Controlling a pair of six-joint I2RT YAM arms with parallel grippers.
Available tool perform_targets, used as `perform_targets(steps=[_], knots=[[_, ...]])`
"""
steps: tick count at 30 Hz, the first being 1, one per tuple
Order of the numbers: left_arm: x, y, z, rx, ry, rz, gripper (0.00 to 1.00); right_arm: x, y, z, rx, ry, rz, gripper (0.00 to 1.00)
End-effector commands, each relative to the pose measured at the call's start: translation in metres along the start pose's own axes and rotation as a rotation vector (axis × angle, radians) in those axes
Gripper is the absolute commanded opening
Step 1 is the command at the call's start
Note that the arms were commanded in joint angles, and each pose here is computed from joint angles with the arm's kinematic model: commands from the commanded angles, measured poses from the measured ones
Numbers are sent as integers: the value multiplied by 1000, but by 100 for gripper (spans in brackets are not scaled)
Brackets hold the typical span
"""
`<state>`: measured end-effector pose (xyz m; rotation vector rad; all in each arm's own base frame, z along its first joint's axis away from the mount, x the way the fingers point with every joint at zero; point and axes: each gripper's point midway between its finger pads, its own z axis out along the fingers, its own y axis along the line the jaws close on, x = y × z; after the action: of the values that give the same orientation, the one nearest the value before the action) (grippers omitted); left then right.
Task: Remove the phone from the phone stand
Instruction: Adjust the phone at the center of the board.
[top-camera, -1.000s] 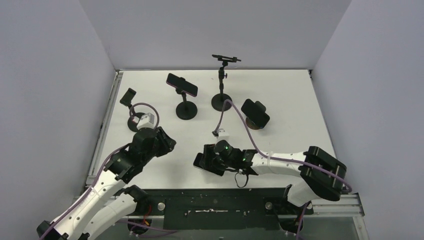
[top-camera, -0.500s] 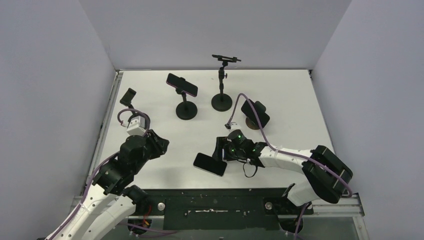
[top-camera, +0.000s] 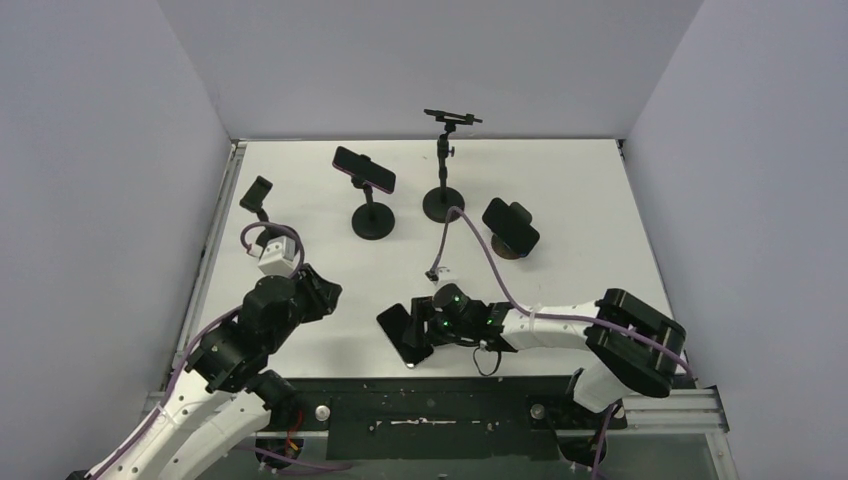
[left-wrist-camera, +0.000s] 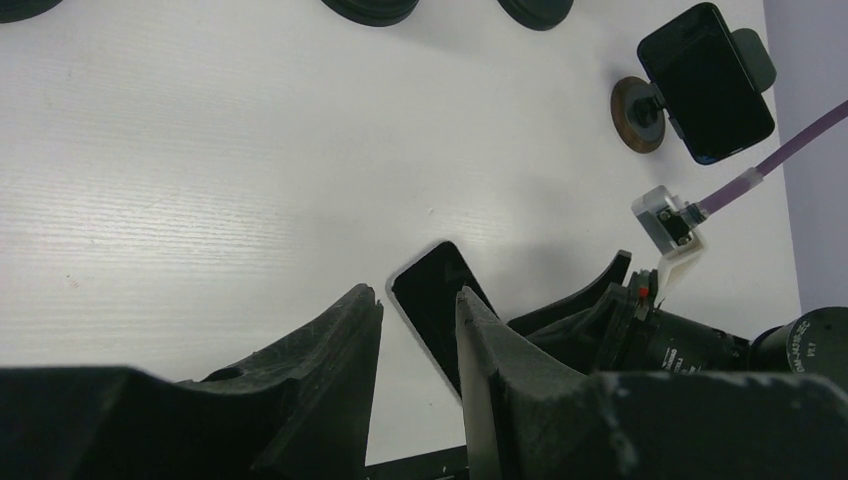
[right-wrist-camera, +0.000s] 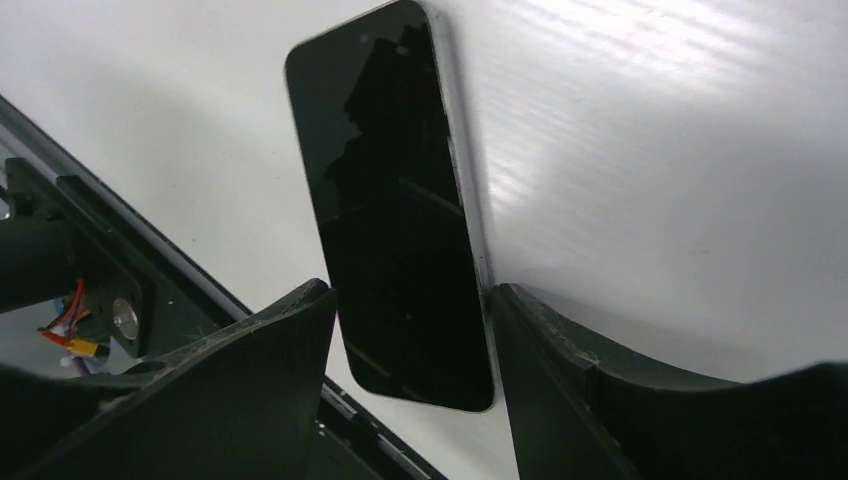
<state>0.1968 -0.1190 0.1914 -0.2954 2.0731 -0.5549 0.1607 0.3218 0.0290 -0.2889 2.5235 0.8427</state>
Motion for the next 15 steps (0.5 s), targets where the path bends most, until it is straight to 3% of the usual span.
perform_targets(steps=[1, 7, 15], knots=[[-8, -6, -4, 21, -43, -13, 32, 16, 25, 11, -26, 12, 53, 59], [-10, -8, -13, 38, -72, -21, 32, 11, 39, 15, -3, -29, 38, 60], [-31, -2, -20, 16, -173, 1, 36, -10, 21, -17, 111, -233, -34, 61]])
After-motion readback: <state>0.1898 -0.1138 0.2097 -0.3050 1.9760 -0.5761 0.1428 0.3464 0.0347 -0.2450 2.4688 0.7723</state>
